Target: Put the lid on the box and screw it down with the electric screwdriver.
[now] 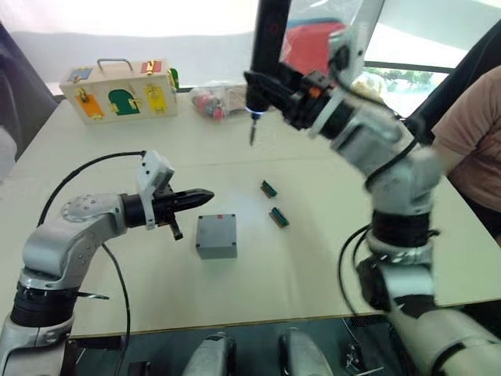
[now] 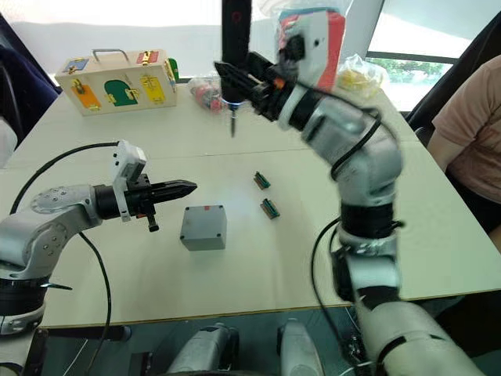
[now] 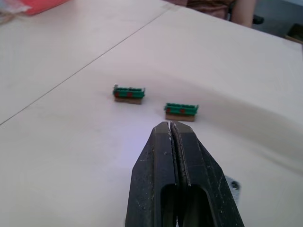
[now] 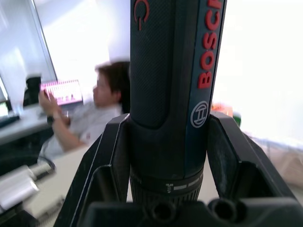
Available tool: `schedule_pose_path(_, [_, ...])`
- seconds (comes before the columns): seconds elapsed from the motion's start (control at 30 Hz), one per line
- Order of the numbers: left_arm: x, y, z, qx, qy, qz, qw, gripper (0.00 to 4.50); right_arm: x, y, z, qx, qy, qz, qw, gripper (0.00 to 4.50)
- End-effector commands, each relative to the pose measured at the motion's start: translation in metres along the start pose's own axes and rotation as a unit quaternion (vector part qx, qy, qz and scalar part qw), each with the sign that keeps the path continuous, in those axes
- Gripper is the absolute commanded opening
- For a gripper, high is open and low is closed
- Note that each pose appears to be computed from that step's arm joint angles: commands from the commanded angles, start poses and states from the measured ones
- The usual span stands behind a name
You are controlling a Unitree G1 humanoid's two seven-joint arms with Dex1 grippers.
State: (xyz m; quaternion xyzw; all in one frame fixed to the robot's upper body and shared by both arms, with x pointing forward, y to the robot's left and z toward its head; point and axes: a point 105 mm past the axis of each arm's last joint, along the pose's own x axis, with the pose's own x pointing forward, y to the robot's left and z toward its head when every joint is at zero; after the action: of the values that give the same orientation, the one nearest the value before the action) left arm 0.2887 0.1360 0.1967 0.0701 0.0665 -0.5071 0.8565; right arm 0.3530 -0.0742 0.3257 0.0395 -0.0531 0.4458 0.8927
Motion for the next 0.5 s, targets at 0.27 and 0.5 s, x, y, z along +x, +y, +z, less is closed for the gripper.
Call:
schedule_pose_path(0.27, [0.007,-0.049,-0.011,0.102,0.093,-0.119,0.983,0.0,-0.115,-0.052,-0.098,0.22,0.403,-0.111,0.881,1.82])
schedule_pose_path(0.5, [0.019,-0.048,-0.016,0.112,0.089,-0.127,0.982,0.0,-0.132,-0.063,-0.129,0.266,0.448,-0.149,0.841,1.82])
